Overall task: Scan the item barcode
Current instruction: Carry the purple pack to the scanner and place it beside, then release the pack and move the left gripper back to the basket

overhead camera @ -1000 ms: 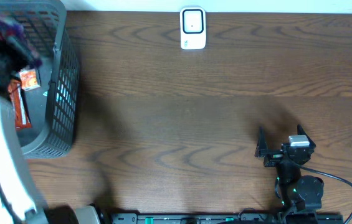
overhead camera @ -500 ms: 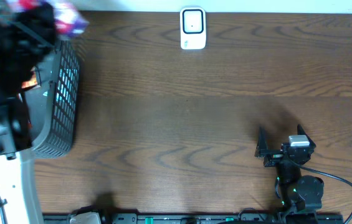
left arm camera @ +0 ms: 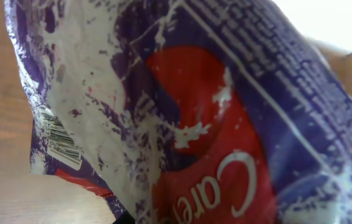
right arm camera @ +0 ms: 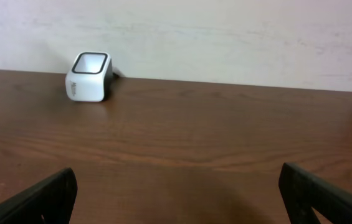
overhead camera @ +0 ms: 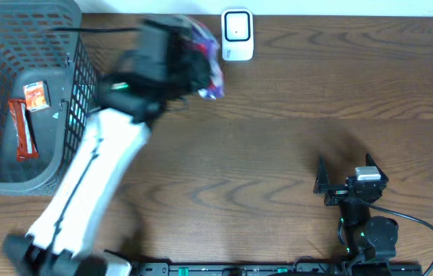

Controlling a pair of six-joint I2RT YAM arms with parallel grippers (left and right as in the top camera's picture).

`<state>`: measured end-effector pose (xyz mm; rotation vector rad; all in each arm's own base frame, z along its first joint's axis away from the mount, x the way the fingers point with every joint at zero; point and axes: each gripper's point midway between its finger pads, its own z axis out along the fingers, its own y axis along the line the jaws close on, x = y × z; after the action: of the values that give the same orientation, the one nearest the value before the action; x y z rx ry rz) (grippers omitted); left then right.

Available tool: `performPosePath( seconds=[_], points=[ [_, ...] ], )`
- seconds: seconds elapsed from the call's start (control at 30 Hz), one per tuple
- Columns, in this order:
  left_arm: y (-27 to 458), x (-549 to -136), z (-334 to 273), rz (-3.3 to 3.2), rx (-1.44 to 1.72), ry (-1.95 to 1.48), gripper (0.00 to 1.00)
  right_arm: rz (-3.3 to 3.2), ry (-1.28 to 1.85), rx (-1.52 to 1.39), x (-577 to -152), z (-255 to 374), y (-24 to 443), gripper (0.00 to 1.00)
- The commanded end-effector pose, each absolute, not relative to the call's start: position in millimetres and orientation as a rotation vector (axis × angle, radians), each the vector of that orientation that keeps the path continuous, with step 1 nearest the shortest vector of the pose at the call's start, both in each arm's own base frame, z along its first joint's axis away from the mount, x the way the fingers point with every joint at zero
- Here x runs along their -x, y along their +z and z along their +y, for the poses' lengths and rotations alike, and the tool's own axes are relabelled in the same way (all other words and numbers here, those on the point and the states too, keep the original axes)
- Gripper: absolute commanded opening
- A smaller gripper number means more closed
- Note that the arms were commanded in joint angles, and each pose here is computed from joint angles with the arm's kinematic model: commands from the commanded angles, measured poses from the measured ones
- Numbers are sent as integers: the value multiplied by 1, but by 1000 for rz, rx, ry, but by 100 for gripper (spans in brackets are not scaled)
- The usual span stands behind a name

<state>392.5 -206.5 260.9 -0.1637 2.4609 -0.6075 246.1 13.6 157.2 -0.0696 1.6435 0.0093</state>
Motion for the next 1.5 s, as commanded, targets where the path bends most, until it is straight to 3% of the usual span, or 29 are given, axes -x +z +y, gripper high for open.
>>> performPosePath(
  seconds=[0.0, 0.17, 0.23, 0.43, 0.53, 0.97, 1.07, 1.13, 1.47],
  points=[
    [222, -404, -223, 2493, 115, -388, 8, 1644, -7, 65, -246, 11, 157, 99],
    [164, -413, -267, 2556, 28, -346, 14, 1644, -7, 65, -246, 11, 157, 99],
    [148, -416, -277, 2566, 11, -344, 30, 1644, -7, 65, -246, 11, 157, 99],
    [132, -418, -283, 2585, 0, -334, 64, 1644, -7, 65, -246, 11, 157, 99],
    [144, -417, -282, 2562, 1, -350, 67, 1644, -7, 65, -246, 11, 157, 99],
    [319, -384, -232, 2217, -44, -488, 73, 1644, -7, 65, -246, 11, 157, 99],
    [332, -365, -209, 2223, -108, -424, 74, 1644, -7, 65, -246, 11, 157, 99],
    [334, -351, -192, 2250, -120, -389, 98, 1644, -7, 65, -246, 11, 157, 99],
    [308, -313, -163, 2429, -123, -293, 98, 1644, -7, 65, -246, 11, 157, 99]
  ],
)
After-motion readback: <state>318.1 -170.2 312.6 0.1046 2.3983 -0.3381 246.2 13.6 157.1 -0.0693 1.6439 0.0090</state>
